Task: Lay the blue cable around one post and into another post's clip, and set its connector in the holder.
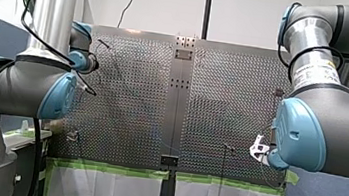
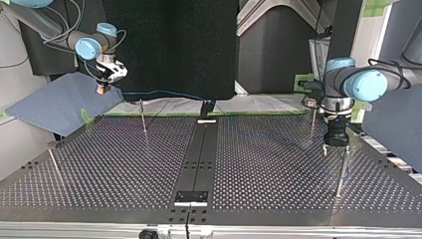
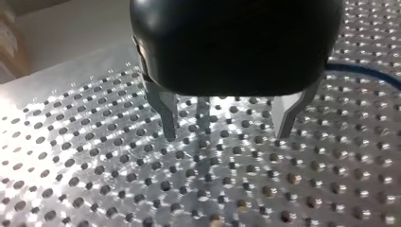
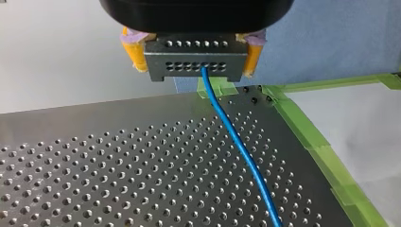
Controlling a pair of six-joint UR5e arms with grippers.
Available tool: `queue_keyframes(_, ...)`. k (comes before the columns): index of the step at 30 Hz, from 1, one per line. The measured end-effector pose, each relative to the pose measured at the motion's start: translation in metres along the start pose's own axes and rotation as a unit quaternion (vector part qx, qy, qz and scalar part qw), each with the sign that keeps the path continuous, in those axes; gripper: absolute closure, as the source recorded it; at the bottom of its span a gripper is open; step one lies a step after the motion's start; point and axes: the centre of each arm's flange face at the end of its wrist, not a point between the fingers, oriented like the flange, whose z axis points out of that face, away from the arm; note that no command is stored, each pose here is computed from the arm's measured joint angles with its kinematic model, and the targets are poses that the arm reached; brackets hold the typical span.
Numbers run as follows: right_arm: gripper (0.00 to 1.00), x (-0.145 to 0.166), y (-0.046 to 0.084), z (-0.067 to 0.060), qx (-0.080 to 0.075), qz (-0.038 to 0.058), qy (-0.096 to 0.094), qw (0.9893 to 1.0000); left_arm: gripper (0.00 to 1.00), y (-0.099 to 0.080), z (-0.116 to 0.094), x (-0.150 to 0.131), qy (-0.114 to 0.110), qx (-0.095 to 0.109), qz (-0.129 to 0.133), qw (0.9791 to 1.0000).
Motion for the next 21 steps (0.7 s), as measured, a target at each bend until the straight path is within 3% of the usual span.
queue_keyframes(13,1.00,0.000,0.000,0.000,0.001,0.0077,0.002,1.0000,0.00,0.009,-0.021,0.033,0.024,0.017,-0.054,0.9981)
queue_keyframes(21,1.00,0.001,0.001,0.001,0.001,0.0134,0.002,0.9999,0.00,0.010,-0.028,0.042,0.034,-0.004,-0.035,0.9988)
